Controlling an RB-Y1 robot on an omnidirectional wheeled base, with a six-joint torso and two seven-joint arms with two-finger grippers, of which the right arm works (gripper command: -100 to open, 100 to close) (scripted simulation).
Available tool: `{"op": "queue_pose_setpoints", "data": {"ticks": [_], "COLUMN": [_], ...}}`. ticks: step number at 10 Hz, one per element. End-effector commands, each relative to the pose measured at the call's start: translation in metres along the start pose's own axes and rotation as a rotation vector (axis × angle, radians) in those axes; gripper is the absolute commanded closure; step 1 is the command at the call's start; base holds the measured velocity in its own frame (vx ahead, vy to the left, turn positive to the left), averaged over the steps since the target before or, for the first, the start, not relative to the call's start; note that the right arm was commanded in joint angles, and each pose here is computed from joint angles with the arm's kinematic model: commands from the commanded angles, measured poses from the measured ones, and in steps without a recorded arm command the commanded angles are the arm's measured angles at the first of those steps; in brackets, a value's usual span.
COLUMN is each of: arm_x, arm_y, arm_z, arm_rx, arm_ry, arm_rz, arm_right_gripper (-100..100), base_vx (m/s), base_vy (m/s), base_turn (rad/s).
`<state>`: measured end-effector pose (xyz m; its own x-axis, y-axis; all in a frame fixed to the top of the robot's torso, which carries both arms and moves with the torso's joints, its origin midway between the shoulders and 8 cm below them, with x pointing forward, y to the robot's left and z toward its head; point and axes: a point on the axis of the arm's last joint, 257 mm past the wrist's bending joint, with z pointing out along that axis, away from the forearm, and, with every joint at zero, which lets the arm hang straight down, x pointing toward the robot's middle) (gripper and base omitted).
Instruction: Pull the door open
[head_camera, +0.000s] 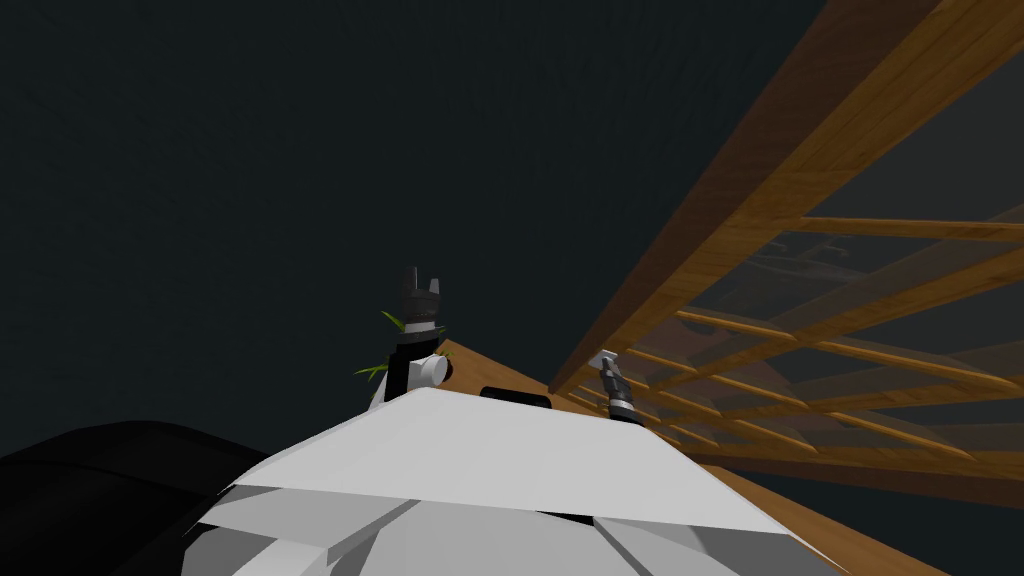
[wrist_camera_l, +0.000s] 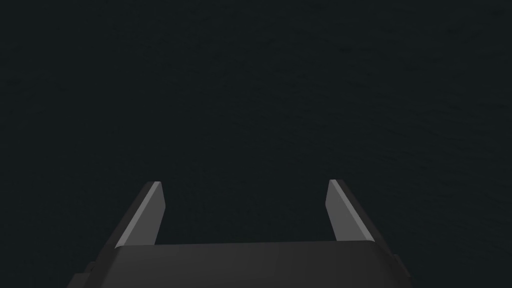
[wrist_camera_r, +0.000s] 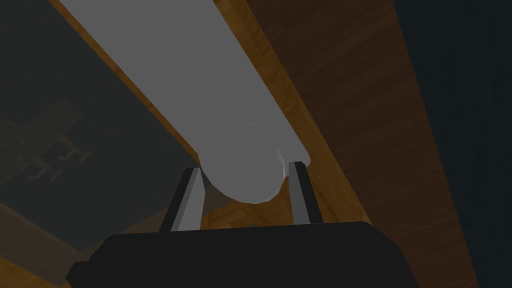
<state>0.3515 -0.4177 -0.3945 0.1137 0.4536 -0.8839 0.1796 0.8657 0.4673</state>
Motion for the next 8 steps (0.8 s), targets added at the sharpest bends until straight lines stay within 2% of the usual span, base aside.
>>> {"op": "queue_pose_setpoints", "data": {"ticks": [1,8], "arm_x": [0.0011,-0.0017], "arm_y": [0.0,-0.0001], "arm_z": [-0.0015,-0.0022], "arm_rx": [0.001,-0.001], "arm_ry": [0.001,-0.006], "arm_rz": [0.057,0.238], "arm_right_gripper": [100,100], "base_vx": [-0.02,-0.022], "base_vy": [-0.002,-0.007], "base_turn": [0.017,0.024]}}
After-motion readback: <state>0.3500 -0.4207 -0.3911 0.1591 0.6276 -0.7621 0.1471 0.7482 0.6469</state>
